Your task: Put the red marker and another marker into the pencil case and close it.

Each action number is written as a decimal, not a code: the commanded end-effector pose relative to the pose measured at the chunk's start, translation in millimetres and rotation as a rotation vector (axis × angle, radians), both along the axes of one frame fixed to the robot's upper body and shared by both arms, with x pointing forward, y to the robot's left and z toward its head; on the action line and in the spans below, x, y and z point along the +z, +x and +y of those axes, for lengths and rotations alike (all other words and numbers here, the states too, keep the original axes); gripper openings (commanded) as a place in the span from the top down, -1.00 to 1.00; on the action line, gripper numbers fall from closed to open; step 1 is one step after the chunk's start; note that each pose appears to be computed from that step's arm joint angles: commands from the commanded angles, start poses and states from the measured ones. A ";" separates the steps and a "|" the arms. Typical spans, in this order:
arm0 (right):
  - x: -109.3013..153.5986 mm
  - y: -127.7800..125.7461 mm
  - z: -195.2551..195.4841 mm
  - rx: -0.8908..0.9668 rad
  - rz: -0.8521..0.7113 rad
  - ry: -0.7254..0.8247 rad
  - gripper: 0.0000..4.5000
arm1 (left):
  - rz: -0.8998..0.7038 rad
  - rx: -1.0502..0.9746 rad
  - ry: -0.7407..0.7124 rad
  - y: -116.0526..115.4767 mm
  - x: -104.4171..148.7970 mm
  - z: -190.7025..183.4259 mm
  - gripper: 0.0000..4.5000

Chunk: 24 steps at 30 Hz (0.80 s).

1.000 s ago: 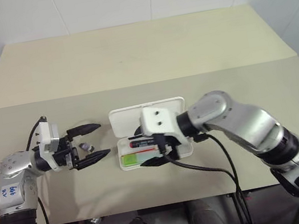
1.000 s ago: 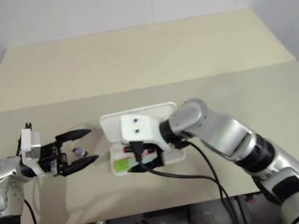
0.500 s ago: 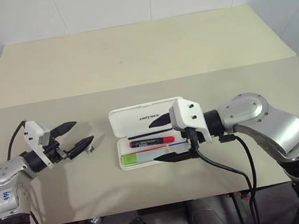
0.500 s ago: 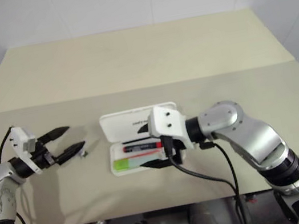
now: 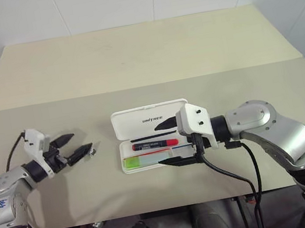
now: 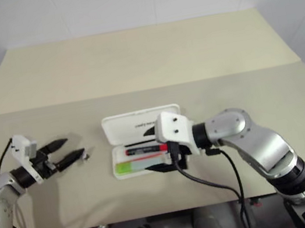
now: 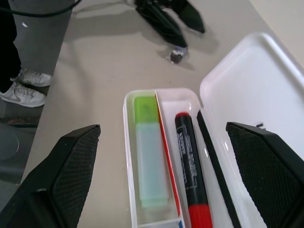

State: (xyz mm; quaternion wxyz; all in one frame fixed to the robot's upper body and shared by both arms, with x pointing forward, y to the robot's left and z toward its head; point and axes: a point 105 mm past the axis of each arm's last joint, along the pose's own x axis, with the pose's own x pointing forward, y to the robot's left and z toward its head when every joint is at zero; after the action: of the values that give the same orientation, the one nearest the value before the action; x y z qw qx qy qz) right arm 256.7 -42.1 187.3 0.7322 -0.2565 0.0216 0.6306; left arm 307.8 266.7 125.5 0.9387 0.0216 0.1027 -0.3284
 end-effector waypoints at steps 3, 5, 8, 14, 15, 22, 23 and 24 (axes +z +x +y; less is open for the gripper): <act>12.7 -4.3 -2.4 0.011 -0.068 0.023 -0.99 | -0.074 -0.029 0.028 -4.8 24.7 1.4 -1.00; 12.5 -3.9 -2.6 0.012 -0.068 0.022 -0.99 | -0.087 -0.086 0.029 -9.6 28.0 -2.2 -1.00; 12.0 -3.0 -2.6 0.015 -0.068 0.019 -0.99 | -0.055 -0.128 0.060 -13.7 24.5 -1.3 -1.00; 12.7 -1.2 -0.8 0.022 -0.075 0.016 -0.99 | -0.024 -0.189 0.166 -5.1 12.6 -3.3 -1.00; 13.1 -0.9 -0.4 0.022 -0.077 0.017 -0.99 | -0.024 -0.194 0.190 -1.7 10.0 -3.4 -1.00; 13.2 -1.3 0.1 0.017 -0.080 0.020 -0.99 | -0.024 -0.217 0.252 12.9 0.3 -7.6 -1.00; 13.0 -1.3 0.0 0.015 -0.081 0.019 -0.99 | -0.029 -0.224 0.254 14.6 0.4 -9.6 -1.00; 12.8 -1.3 -0.3 0.012 -0.081 0.018 -0.99 | -0.031 -0.230 0.255 16.2 0.0 -11.6 -1.00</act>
State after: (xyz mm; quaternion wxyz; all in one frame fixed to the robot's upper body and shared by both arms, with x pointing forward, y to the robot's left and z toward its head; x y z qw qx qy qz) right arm 257.7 -42.8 190.6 0.7307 -0.2647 0.0074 0.6292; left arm 321.3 256.8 120.6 0.8883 0.1442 0.1364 -0.4142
